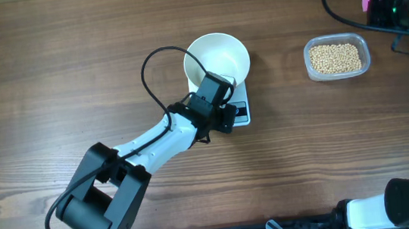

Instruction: Scoop item into bowl and weigh 150g on scale

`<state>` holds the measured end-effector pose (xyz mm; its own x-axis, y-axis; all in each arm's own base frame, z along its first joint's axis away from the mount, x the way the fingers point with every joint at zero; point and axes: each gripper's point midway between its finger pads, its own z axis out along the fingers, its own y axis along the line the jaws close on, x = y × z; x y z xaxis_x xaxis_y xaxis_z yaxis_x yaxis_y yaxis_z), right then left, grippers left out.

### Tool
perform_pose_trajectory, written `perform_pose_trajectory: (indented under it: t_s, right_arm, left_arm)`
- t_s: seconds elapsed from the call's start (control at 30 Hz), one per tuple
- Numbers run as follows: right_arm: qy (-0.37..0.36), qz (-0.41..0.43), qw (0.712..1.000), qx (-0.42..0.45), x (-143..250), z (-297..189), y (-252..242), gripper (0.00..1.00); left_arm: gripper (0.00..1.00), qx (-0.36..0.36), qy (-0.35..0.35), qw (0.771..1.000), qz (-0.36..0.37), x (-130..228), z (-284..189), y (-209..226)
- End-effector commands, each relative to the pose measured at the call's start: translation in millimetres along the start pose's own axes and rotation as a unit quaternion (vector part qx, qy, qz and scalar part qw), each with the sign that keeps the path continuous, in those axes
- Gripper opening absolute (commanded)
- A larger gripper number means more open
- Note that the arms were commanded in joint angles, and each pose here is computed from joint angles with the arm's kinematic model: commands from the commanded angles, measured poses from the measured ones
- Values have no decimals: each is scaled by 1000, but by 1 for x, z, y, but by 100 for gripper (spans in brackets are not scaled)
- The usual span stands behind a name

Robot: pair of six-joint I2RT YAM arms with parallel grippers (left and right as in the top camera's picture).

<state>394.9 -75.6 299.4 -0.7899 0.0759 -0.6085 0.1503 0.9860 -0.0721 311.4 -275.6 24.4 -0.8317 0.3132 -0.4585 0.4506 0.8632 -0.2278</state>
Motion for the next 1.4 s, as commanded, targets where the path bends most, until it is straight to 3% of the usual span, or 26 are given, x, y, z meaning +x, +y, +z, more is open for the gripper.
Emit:
perform_pose_trajectory:
  t_s: [0.0,1.37]
  right_arm:
    - [7,-6,1000,5,2,5,-4,4]
    - [7,-6,1000,5,2,5,-4,4]
  left_arm:
    - [4,-12,2,1000,3,4,5,4]
    - [4,-21,-5,1000,4,1,7,8]
